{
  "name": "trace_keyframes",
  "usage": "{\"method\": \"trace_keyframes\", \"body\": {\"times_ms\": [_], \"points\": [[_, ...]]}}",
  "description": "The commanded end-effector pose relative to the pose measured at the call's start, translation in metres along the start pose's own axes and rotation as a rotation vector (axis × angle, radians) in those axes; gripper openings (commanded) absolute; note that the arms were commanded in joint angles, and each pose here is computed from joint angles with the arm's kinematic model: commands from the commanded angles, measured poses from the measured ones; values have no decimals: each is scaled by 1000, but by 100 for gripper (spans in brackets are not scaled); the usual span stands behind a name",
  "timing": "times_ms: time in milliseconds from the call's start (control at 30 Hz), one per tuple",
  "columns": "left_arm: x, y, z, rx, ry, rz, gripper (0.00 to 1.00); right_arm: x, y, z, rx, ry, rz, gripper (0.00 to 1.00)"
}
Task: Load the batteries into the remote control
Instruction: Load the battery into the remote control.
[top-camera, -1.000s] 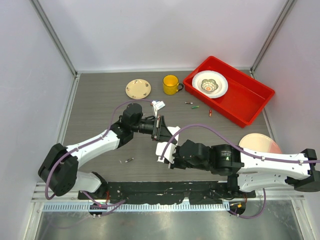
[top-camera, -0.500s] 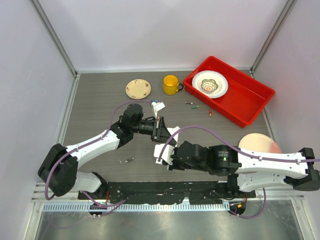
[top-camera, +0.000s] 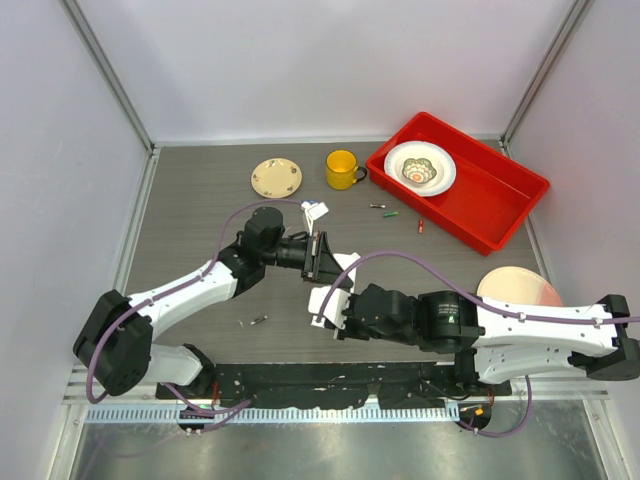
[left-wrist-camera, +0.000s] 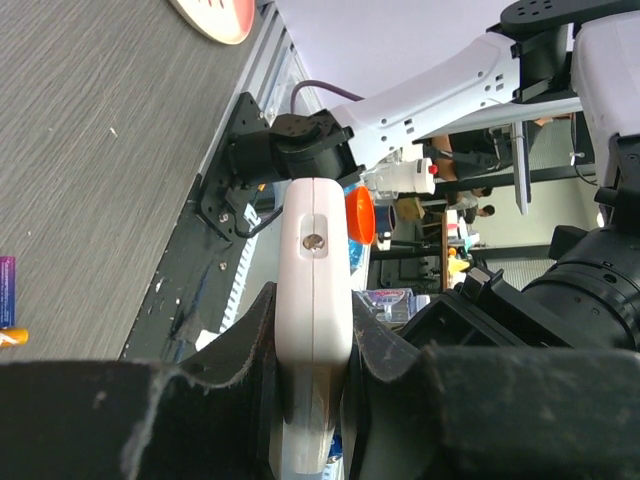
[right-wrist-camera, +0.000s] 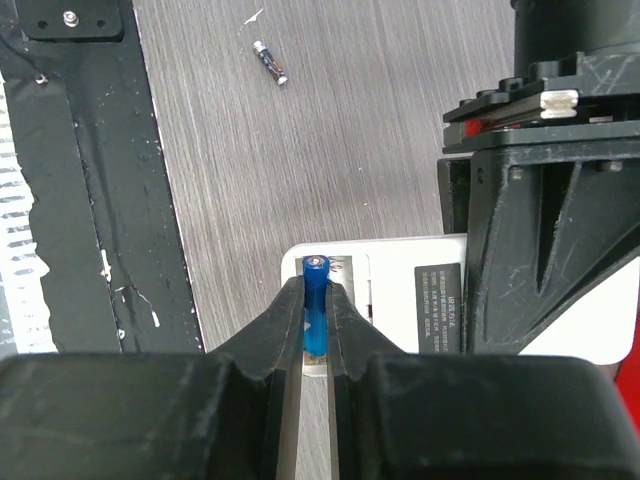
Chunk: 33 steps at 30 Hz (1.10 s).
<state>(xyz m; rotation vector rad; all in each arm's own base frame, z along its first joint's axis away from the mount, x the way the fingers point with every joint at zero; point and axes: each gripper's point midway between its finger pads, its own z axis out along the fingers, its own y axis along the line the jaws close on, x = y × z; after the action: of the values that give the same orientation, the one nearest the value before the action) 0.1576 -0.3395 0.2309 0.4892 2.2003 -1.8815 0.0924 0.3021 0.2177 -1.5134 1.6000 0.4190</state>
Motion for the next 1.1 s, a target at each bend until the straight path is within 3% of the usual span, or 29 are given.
{"method": "trace_keyframes", "body": {"times_ms": [0, 233, 1067], "points": [[-20, -67, -12, 164, -50, 114, 0, 30, 1, -8, 16, 115, 20, 5], [-21, -64, -9, 163, -49, 105, 0, 20, -4, -11, 36, 71, 33, 15], [-20, -50, -4, 145, -32, 67, 0, 14, -7, -13, 40, 67, 27, 31]]}}
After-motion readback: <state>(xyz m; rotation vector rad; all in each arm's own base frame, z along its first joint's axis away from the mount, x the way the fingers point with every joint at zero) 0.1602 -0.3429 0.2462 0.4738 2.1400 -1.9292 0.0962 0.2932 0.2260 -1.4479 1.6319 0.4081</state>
